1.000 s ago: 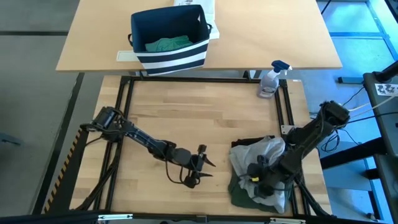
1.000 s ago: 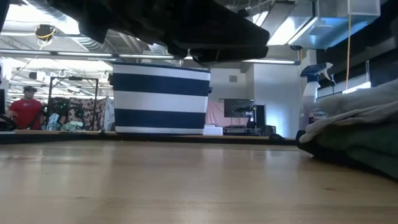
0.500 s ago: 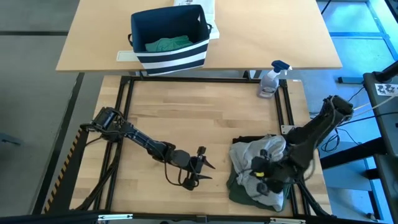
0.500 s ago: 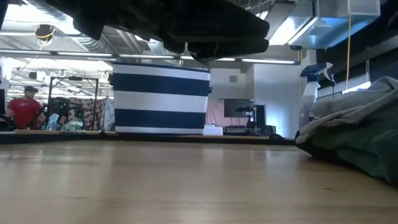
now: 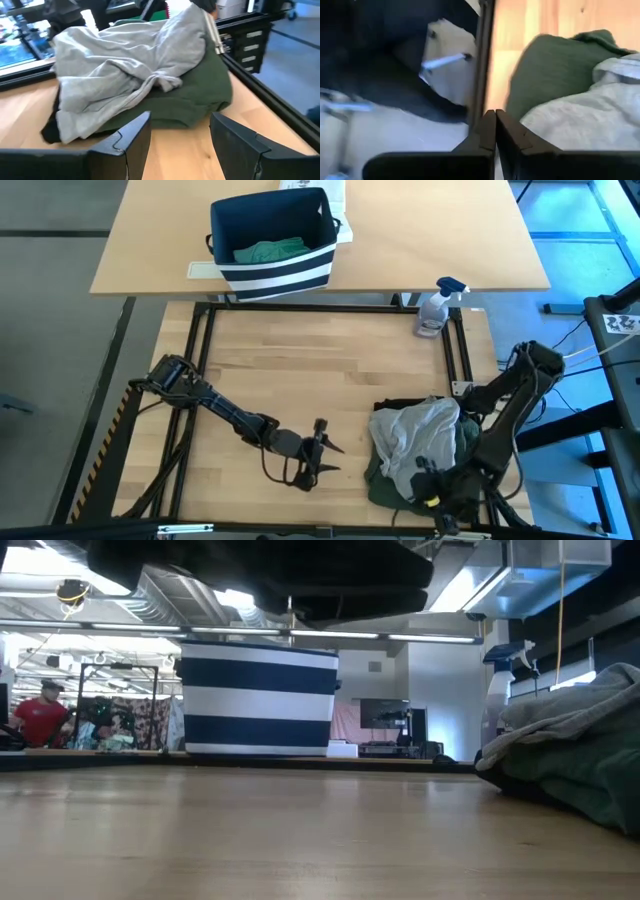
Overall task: Fold Laundry from Bin
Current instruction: Stack the folded gray shirt on top of the folded green polo shirt
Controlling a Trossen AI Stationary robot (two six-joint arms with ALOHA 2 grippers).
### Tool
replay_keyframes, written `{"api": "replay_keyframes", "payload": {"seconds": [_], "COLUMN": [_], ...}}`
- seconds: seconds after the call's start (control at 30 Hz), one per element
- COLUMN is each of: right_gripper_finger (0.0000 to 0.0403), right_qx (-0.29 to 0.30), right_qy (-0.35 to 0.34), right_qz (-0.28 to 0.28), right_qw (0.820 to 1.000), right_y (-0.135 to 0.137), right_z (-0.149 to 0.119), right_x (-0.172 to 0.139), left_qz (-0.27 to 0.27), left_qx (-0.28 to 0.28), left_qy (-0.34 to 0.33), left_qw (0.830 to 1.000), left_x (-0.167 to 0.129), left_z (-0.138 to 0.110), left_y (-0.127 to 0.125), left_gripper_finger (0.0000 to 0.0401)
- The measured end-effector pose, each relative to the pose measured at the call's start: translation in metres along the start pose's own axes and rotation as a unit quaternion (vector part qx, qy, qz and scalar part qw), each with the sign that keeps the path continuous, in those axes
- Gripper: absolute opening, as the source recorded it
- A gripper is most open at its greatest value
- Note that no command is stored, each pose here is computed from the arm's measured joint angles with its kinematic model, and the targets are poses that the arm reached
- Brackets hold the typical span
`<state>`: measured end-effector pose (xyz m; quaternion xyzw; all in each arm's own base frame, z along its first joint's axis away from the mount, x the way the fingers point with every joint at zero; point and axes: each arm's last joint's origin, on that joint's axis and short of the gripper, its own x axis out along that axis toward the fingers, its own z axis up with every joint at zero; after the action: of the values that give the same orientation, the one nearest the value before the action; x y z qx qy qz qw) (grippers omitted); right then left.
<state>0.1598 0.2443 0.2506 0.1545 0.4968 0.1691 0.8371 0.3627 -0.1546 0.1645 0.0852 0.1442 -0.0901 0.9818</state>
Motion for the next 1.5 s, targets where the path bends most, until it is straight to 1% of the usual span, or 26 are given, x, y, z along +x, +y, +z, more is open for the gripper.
{"api": "replay_keyframes", "payload": {"seconds": [0.03,0.1,0.2,0.27,0.33,0.4,0.5,0.6,0.67,0.7,0.73,0.8,0.9,1.0,1.03,1.1,1.2,1.27,1.33,1.4,1.5], "right_gripper_finger": [0.0010,0.0010,0.0010,0.0010,0.0010,0.0010,0.0010,0.0010,0.0012,0.0017,0.0025,0.0051,0.0111,0.0186,0.0212,0.0256,0.0302,0.0313,0.0309,0.0293,0.0253], "right_qx": [-0.018,-0.062,-0.126,-0.134,-0.139,-0.144,-0.163,-0.190,-0.204,-0.210,-0.208,-0.203,-0.175,-0.161,-0.168,-0.203,-0.245,-0.255,-0.266,-0.271,-0.272], "right_qy": [0.004,-0.011,-0.031,-0.033,-0.011,0.016,0.050,0.017,0.014,0.024,0.035,0.058,0.075,0.086,0.092,0.112,0.158,0.191,0.213,0.224,0.236], "right_qz": [-0.011,-0.030,-0.056,-0.070,-0.097,-0.124,-0.166,-0.199,-0.189,-0.171,-0.151,-0.134,-0.105,-0.091,-0.089,-0.083,-0.089,-0.099,-0.111,-0.117,-0.128], "right_qw": [1.000,0.998,0.990,0.988,0.985,0.982,0.971,0.961,0.960,0.962,0.966,0.968,0.976,0.979,0.977,0.969,0.952,0.943,0.934,0.929,0.924], "right_y": [-0.002,-0.004,-0.009,-0.015,-0.020,-0.019,-0.010,0.006,0.014,0.016,0.019,0.020,0.024,0.028,0.029,0.031,0.029,0.025,0.022,0.020,0.018], "right_z": [0.001,0.004,0.011,0.017,0.020,0.026,0.037,0.056,0.059,0.060,0.060,0.058,0.057,0.057,0.057,0.055,0.048,0.043,0.039,0.038,0.036], "right_x": [0.003,0.006,0.008,0.008,0.003,-0.008,-0.030,-0.052,-0.057,-0.055,-0.051,-0.044,-0.035,-0.019,-0.011,0.007,0.033,0.047,0.054,0.054,0.052], "left_qz": [0.008,0.016,0.024,0.024,0.026,0.032,0.046,0.060,0.065,0.065,0.066,0.069,0.070,0.068,0.068,0.066,0.066,0.065,0.064,0.063,0.063], "left_qx": [-0.002,-0.004,-0.022,-0.036,-0.047,-0.054,-0.055,-0.054,-0.058,-0.060,-0.061,-0.062,-0.068,-0.068,-0.068,-0.068,-0.068,-0.070,-0.076,-0.078,-0.077], "left_qy": [0.001,0.003,0.004,0.009,0.013,0.020,0.032,0.037,0.038,0.038,0.038,0.039,0.039,0.040,0.040,0.040,0.040,0.040,0.040,0.040,0.040], "left_qw": [1.000,1.000,0.999,0.999,0.998,0.998,0.997,0.996,0.995,0.995,0.995,0.995,0.994,0.995,0.995,0.995,0.995,0.995,0.994,0.994,0.994], "left_x": [0.000,0.000,0.000,-0.001,-0.001,-0.003,-0.004,-0.006,-0.007,-0.007,-0.007,-0.008,-0.008,-0.009,-0.009,-0.009,-0.009,-0.009,-0.010,-0.010,-0.010], "left_z": [0.000,0.000,-0.001,-0.001,-0.002,-0.004,-0.006,-0.007,-0.007,-0.007,-0.007,-0.007,-0.008,-0.008,-0.008,-0.008,-0.008,-0.008,-0.008,-0.008,-0.008], "left_y": [0.000,0.001,0.001,-0.001,-0.004,-0.008,-0.013,-0.016,-0.018,-0.019,-0.020,-0.021,-0.022,-0.024,-0.024,-0.025,-0.026,-0.026,-0.027,-0.028,-0.029], "left_gripper_finger": [0.0195,0.0195,0.0195,0.0195,0.0195,0.0195,0.0195,0.0195,0.0195,0.0195,0.0195,0.0195,0.0195,0.0195,0.0195,0.0195,0.0195,0.0195,0.0195,0.0195,0.0195]}}
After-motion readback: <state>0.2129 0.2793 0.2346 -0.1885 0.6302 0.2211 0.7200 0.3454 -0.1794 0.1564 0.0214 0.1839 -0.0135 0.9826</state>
